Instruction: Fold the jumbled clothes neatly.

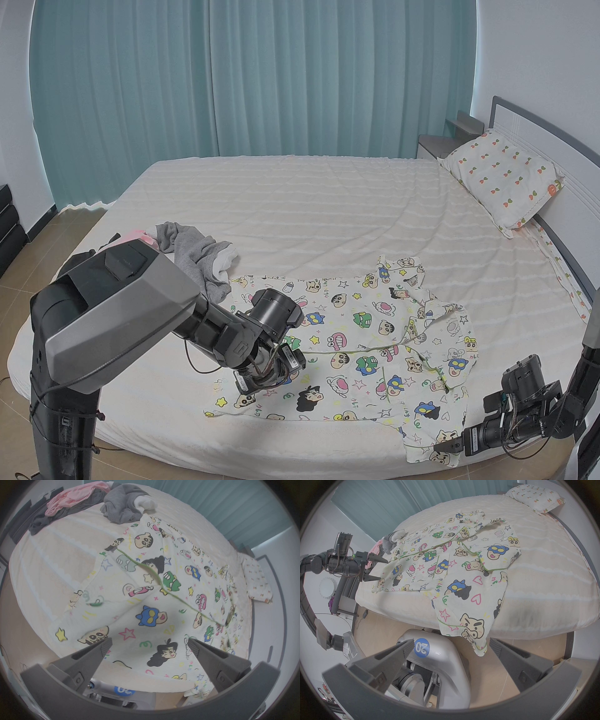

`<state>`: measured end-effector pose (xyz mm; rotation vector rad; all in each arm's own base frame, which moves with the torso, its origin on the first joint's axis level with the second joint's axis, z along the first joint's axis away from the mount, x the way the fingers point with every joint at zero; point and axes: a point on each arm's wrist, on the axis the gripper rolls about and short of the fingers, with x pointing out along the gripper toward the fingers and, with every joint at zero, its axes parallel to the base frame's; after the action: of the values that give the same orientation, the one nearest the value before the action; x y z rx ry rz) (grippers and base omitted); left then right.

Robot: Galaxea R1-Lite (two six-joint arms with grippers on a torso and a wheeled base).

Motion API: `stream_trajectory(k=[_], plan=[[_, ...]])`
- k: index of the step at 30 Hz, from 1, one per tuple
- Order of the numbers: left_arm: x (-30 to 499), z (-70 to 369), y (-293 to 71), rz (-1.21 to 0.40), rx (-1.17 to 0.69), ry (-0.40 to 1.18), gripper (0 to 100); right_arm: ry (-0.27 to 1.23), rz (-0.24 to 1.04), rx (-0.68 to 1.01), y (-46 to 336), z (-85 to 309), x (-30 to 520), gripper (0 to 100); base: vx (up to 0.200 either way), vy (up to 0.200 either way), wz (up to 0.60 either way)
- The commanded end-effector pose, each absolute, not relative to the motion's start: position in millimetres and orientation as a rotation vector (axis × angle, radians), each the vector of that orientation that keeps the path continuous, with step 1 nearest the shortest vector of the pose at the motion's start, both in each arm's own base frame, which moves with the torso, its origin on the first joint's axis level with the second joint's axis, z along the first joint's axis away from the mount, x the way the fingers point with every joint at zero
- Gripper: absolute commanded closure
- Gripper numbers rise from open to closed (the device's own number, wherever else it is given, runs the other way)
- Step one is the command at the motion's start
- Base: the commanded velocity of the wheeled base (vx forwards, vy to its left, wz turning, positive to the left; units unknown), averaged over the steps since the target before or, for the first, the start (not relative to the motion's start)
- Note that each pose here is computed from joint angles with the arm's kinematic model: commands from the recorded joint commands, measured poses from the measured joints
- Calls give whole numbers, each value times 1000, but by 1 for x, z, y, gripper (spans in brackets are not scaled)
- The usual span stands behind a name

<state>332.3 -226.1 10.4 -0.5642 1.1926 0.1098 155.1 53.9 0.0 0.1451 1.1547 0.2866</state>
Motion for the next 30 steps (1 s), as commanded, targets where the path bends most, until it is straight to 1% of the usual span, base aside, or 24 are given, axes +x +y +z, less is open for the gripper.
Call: stream_trajectory(k=[1, 3, 7, 11, 13, 14, 17, 19, 22, 24, 29, 30], plan=[[328, 15, -222, 110, -569, 1194, 0, 1168, 282, 144, 52, -1, 151, 0, 0, 0, 0], [328, 24, -215, 111, -591, 1173, 0, 1171, 281, 144, 52, -1, 151, 0, 0, 0, 0], [339, 42, -185, 146, -683, 1096, 0, 1168, 282, 144, 52, -1, 151, 0, 0, 0, 0], [354, 31, -153, 256, -735, 1082, 0, 1170, 283, 143, 53, -1, 151, 0, 0, 0, 0], [354, 31, -153, 256, -735, 1082, 0, 1170, 283, 143, 53, -1, 151, 0, 0, 0, 0], [362, 18, -137, 324, -723, 1077, 0, 1170, 284, 142, 53, -1, 151, 0, 0, 0, 0], [364, 11, -134, 329, -695, 1085, 0, 1170, 284, 142, 53, -1, 151, 0, 0, 0, 0], [365, 0, -138, 339, -654, 1095, 0, 1170, 283, 143, 53, -1, 151, 0, 0, 0, 0], [368, -7, -144, 355, -616, 1079, 0, 1169, 285, 144, 53, -1, 151, 0, 0, 0, 0], [375, -16, -150, 399, -544, 1041, 0, 1168, 283, 143, 53, -1, 151, 0, 0, 0, 0], [374, -15, -159, 395, -514, 1066, 0, 1170, 283, 143, 53, -1, 151, 0, 0, 0, 0], [376, -16, -165, 396, -494, 1088, 0, 1168, 283, 143, 53, -1, 151, 0, 0, 0, 0]])
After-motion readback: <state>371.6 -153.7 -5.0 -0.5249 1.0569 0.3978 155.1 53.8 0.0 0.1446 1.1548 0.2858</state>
